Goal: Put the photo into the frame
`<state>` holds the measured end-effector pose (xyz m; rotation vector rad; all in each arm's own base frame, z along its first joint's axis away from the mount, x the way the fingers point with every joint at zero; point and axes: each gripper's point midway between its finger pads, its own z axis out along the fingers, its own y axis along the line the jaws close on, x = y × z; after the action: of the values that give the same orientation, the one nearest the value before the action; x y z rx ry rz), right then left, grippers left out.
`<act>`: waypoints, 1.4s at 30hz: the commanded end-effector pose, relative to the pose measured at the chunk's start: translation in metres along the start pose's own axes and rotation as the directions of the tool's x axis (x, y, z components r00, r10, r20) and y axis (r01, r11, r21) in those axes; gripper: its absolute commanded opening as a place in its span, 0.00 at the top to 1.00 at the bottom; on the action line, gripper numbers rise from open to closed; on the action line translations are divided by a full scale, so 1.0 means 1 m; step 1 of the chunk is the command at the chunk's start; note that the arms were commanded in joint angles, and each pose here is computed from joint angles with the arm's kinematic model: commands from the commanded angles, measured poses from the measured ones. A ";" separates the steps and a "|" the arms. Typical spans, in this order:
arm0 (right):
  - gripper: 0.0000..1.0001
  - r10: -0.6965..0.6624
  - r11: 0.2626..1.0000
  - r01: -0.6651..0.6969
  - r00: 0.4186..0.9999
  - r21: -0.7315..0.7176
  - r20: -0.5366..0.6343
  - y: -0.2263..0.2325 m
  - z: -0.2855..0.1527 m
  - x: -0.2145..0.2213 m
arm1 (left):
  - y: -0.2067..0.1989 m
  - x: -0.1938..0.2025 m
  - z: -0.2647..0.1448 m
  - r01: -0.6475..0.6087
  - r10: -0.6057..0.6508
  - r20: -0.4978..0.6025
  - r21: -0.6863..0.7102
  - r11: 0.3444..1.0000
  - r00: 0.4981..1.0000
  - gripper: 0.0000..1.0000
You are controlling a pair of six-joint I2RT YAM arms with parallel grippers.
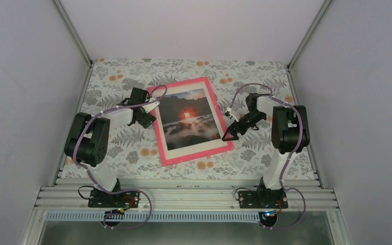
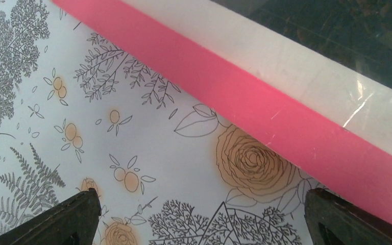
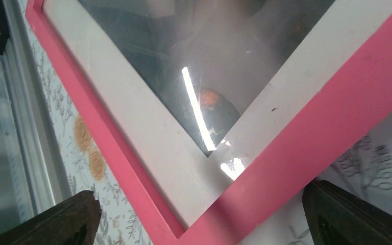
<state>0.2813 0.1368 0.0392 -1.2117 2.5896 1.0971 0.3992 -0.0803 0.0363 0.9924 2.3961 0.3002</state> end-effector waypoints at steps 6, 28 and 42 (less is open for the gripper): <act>0.02 0.041 0.994 -0.057 0.985 -0.091 -0.165 0.031 0.025 0.045 | -0.021 -0.020 0.005 0.018 -0.025 0.056 0.127 0.992 0.998 0.00; 0.02 0.021 0.992 -0.043 0.983 -0.115 -0.184 0.045 0.037 0.045 | -0.021 -0.027 0.012 0.006 -0.015 0.066 0.130 0.991 0.998 0.00; 0.01 0.012 0.994 -0.033 0.980 -0.101 -0.200 0.045 0.041 0.045 | -0.022 -0.026 0.012 0.007 -0.015 0.066 0.130 0.991 0.998 0.00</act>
<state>0.2119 0.1547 0.0434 -1.3029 2.7150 1.2744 0.4169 -0.0931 0.0351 0.9876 2.3833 0.2270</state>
